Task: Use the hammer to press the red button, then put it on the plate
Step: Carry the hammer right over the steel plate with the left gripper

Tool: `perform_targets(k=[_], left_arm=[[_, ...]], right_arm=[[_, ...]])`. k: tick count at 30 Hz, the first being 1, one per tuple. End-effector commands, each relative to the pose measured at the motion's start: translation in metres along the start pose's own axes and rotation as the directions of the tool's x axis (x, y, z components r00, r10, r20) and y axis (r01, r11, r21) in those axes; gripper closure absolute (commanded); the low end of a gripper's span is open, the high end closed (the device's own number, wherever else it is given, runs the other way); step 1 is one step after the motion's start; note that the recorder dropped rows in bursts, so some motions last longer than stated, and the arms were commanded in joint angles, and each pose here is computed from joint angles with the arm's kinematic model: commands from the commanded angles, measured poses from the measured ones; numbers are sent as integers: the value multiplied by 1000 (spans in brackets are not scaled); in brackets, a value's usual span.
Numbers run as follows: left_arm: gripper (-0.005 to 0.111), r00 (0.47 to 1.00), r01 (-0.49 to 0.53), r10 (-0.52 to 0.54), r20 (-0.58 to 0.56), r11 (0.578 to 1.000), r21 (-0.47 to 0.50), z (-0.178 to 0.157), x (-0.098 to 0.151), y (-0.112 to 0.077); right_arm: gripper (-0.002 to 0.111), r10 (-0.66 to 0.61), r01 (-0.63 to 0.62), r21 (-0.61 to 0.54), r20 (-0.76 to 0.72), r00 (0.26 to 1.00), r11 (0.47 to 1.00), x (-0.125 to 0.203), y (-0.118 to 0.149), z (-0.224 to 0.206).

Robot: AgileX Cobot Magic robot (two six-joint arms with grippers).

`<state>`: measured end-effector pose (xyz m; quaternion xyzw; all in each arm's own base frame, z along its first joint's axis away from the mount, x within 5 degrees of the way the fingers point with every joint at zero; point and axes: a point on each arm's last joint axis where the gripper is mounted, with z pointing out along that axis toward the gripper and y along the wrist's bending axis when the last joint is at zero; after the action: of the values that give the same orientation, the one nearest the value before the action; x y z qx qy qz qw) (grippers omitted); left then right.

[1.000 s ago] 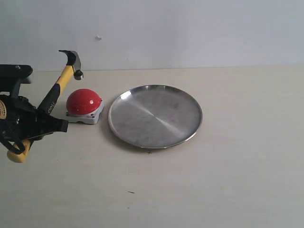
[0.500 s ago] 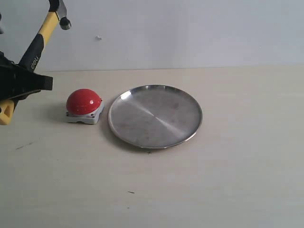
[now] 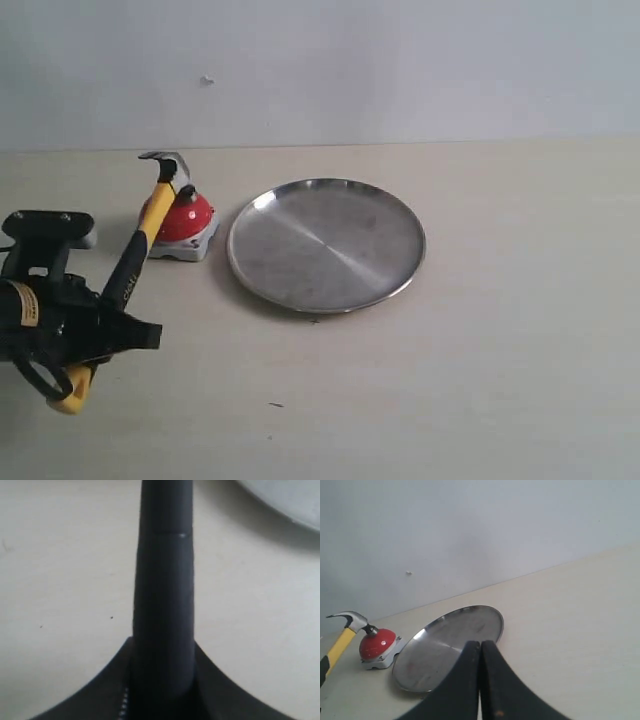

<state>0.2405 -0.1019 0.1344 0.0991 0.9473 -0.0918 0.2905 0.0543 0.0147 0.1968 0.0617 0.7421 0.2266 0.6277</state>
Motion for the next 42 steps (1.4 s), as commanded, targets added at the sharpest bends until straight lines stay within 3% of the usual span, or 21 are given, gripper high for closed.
perform_targets(k=[1, 8, 13, 16, 20, 26, 39, 42], left_arm=[[107, 995, 7, -10, 96, 999, 33, -9, -14, -4], [107, 954, 27, -45, 296, 997, 66, -77, -41, -10], [107, 907, 35, -123, 402, 975, 219, -99, -46, -36], [107, 881, 30, -200, 429, 928, 372, -92, -49, -59], [107, 874, -2, -290, 391, 801, 599, -70, -53, -84], [107, 880, 54, -378, 288, 682, 729, -28, -67, -103], [107, 867, 245, -484, 120, 622, 744, 48, -99, -122], [107, 868, 263, -486, 106, 630, 730, 60, -103, -124]], right_arm=[[108, -5, 5, 4, 7, 1000, 1000, 1, -1, 0], [108, -5, 5, 4, 7, 1000, 1000, 1, -1, 0], [108, -5, 5, 4, 7, 1000, 1000, 1, -1, 0], [108, -5, 5, 4, 7, 1000, 1000, 1, -1, 0], [108, -5, 5, 4, 7, 1000, 1000, 1, -1, 0], [108, -5, 5, 4, 7, 1000, 1000, 1, -1, 0], [108, -5, 5, 4, 7, 1000, 1000, 1, -1, 0], [108, -5, 5, 4, 7, 1000, 1000, 1, -1, 0]])
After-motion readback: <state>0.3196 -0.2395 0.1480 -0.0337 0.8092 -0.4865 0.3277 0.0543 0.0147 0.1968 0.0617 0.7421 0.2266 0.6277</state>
